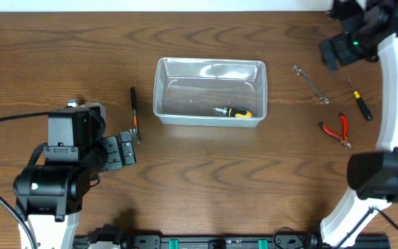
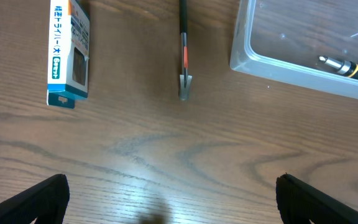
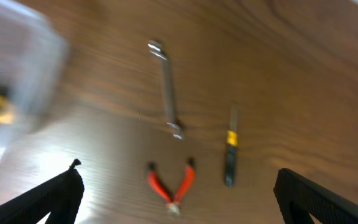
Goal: Pack container
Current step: 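Move the right gripper to the silver wrench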
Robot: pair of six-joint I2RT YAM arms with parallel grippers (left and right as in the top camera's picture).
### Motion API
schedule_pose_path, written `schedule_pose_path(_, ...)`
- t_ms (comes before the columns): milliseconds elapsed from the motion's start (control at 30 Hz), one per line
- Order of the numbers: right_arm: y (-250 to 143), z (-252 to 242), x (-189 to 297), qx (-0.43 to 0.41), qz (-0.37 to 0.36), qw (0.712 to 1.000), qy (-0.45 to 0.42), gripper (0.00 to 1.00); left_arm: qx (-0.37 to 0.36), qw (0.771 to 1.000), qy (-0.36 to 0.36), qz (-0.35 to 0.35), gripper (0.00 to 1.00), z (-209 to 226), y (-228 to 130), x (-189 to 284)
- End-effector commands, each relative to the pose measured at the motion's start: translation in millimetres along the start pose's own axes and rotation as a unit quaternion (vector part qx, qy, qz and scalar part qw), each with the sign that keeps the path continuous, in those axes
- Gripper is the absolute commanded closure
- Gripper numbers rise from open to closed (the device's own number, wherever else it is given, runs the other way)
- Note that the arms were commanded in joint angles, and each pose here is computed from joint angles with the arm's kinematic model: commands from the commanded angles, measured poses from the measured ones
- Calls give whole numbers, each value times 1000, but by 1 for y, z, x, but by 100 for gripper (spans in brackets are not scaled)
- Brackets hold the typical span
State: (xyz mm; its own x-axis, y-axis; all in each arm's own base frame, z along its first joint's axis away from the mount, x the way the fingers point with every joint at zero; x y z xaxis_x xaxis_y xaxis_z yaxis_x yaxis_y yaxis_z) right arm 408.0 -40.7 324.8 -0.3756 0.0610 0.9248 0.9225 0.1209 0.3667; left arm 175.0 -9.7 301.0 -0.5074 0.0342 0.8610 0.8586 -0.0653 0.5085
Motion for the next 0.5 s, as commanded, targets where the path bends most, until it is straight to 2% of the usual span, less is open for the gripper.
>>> schedule_pose_path(0, 0, -23, -40, 9, 40, 999, -16, 1, 7, 1000, 8, -7, 2, 1, 2, 4)
schedule_pose_path(467, -7, -12, -182, 65, 156, 985, 18, 3, 7, 1000, 8, -7, 2, 1, 2, 4)
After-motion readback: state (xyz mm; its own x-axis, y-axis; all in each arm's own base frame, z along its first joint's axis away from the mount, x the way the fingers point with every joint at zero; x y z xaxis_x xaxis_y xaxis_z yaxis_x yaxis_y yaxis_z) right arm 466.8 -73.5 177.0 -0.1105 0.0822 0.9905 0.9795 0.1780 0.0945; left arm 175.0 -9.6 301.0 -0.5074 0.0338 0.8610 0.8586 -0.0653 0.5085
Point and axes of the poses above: each gripper's point midway between its finger pads, its own x axis back along the fingers, its own z axis along the line the jaws close on, y = z × x, the point moved 9 cm from there along x, back along the fingers, and after that the axes turned 13 degrees about -x, right-handed, at the moved point
